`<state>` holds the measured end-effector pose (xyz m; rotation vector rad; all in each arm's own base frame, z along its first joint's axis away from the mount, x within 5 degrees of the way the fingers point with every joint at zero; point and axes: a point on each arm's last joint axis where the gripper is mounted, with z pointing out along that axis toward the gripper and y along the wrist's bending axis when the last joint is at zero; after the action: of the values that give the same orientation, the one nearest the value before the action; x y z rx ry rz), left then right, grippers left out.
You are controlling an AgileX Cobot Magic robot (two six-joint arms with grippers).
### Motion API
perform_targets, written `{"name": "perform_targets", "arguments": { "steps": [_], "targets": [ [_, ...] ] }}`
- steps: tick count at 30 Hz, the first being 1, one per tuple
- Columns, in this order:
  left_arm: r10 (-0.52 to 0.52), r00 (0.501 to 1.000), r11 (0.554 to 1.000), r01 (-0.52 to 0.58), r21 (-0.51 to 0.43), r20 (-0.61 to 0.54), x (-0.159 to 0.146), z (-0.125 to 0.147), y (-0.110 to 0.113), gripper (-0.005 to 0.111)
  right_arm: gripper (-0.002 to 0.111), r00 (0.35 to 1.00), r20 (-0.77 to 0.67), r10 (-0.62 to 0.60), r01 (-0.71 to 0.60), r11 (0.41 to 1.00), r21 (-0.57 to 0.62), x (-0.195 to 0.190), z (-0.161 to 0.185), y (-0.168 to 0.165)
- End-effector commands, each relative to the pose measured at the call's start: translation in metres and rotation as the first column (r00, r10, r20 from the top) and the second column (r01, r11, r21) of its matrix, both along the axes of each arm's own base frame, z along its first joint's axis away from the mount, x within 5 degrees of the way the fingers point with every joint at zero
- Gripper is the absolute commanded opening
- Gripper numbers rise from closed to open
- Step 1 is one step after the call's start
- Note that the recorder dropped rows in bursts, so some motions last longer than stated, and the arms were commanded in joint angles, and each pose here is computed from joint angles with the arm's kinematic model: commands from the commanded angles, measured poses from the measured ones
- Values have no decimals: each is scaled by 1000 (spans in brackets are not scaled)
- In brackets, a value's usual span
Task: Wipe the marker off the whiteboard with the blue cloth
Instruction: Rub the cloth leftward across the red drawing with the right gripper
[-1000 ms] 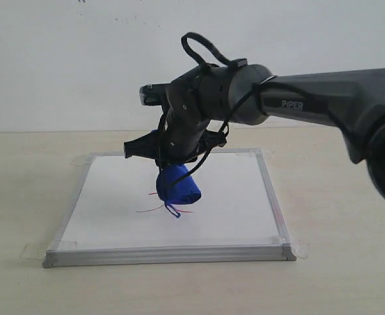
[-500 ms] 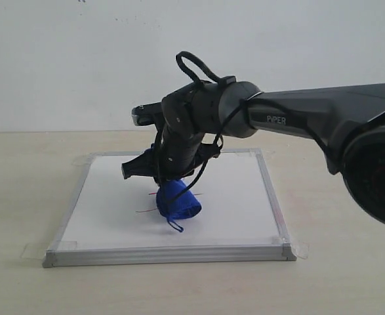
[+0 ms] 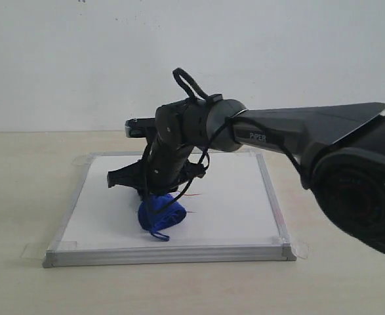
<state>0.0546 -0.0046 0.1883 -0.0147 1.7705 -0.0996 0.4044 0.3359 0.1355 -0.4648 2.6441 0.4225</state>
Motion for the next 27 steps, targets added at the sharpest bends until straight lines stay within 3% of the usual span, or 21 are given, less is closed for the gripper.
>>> {"name": "perform_targets", "arguments": {
  "steps": [1, 4, 8, 12, 15, 18, 20, 22, 27],
  "targets": [
    [1, 1000, 1000, -1, 5, 3, 0, -1, 0, 4, 0, 993, -67, 95, -91, 994, 58, -12, -14, 31],
    [1, 1000, 1000, -1, 5, 3, 0, -1, 0, 4, 0, 989, -101, 109, -107, 994, 20, -10, -27, 35],
    [1, 1000, 1000, -1, 5, 3, 0, -1, 0, 4, 0, 988, -149, 43, -75, 973, -216, -2, -35, 6],
    [1, 1000, 1000, -1, 5, 3, 0, -1, 0, 4, 0, 988, -151, 11, -88, 851, -517, 7, -28, -34],
    [1, 1000, 1000, -1, 5, 3, 0, -1, 0, 4, 0, 989, -146, 4, -78, 858, -507, 10, -27, -36],
    [1, 1000, 1000, -1, 5, 3, 0, -1, 0, 4, 0, 987, -141, 82, -117, 958, -263, 0, -27, -1],
    [1, 1000, 1000, -1, 5, 3, 0, -1, 0, 4, 0, 979, -128, 156, -174, 974, -146, -8, -25, 19],
    [1, 1000, 1000, -1, 5, 3, 0, -1, 0, 4, 0, 975, -123, 187, -206, 965, -161, -11, -25, 22],
    [1, 1000, 1000, -1, 5, 3, 0, -1, 0, 4, 0, 962, -191, 193, -251, 902, -351, -14, -29, 3]
  ]
}}
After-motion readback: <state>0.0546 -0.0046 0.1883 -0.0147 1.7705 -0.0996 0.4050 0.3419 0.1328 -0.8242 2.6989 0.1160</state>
